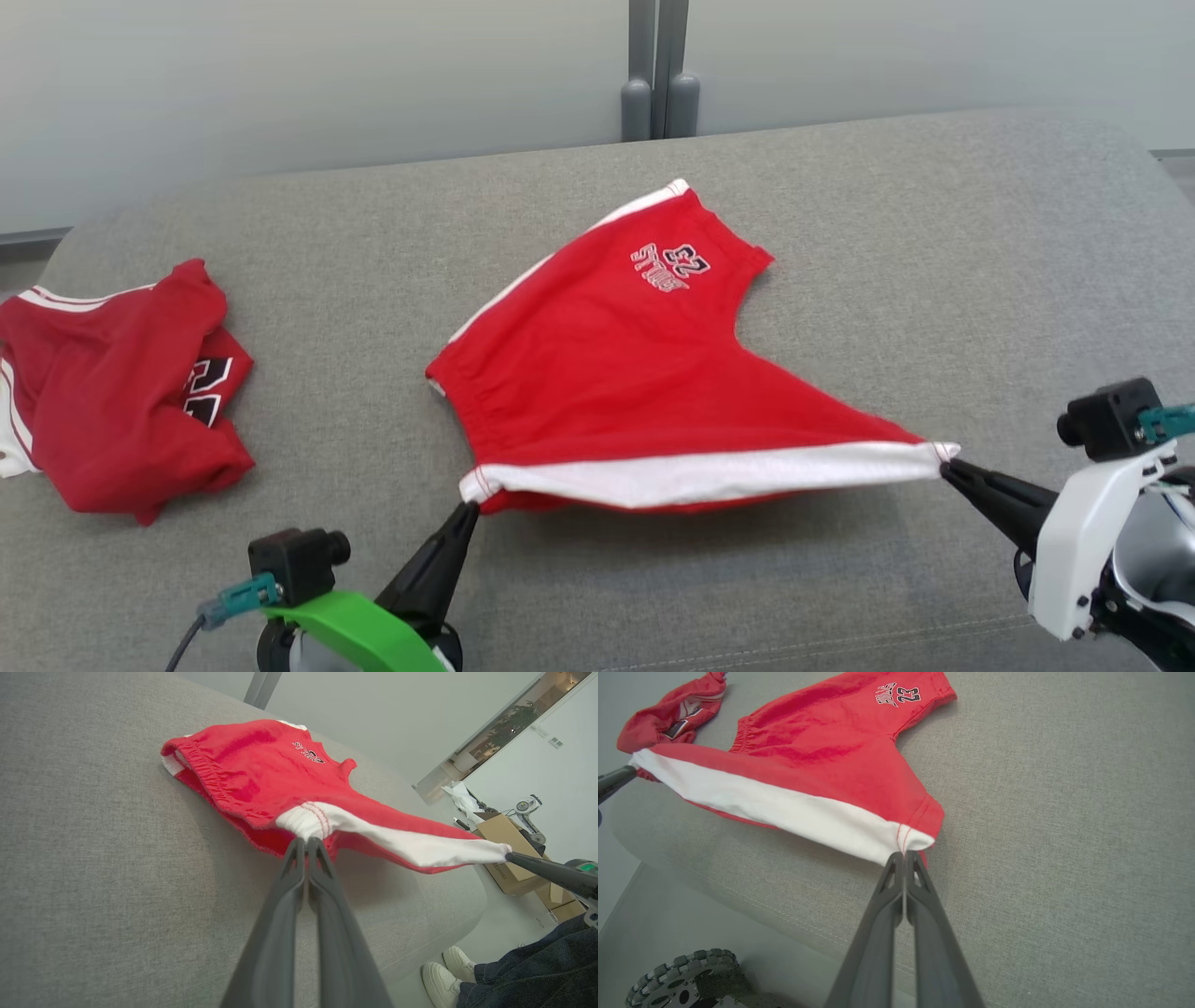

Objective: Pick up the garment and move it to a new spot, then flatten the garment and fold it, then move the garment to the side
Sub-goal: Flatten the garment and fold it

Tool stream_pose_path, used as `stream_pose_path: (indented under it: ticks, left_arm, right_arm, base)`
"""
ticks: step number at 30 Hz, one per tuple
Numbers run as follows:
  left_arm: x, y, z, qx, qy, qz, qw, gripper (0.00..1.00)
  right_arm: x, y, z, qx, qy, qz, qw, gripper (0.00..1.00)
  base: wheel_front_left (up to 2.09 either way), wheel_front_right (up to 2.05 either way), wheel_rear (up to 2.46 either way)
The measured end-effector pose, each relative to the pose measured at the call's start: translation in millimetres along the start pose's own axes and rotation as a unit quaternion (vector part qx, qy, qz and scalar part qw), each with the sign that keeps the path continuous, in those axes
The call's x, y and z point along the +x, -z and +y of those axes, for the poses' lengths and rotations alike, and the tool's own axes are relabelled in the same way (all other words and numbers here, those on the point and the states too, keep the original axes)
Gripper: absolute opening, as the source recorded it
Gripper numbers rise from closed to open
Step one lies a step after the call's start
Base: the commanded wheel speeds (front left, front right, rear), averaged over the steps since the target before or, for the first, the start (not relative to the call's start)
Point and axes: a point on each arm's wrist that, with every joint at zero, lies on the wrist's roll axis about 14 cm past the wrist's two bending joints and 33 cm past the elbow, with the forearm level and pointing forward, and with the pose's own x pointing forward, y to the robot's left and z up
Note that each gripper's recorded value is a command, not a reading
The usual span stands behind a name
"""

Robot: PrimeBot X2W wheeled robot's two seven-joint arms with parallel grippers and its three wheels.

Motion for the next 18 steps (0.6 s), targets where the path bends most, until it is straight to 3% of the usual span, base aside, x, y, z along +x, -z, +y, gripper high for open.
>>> stream_pose_path:
  ticks: [4, 10, 18]
  left_arm:
    - [-9.3, 7.4, -6.9, 0.003, 0.002, 0.012, 1.000, 0.00]
    - [-4.9, 1.6, -12.6, 0.001, 0.009, 0.009, 1.000, 0.00]
    - [31.0, -31.0, -10.6, 0.007, 0.011, -0.031, 0.999, 0.00]
  right_arm:
    - [-11.2, -3.9, 5.4, 0.010, 0.005, -0.018, 1.000, 0.00]
    - [-5.4, -21.1, 4.9, -0.032, 0.017, -0.025, 0.999, 0.00]
    - [41.2, -72.9, 9.4, -0.100, 0.004, -0.044, 0.994, 0.00]
  base:
    - [0.00, 0.00, 0.00]
    - [0.00, 0.00, 0.00]
    - [0.00, 0.00, 0.00]
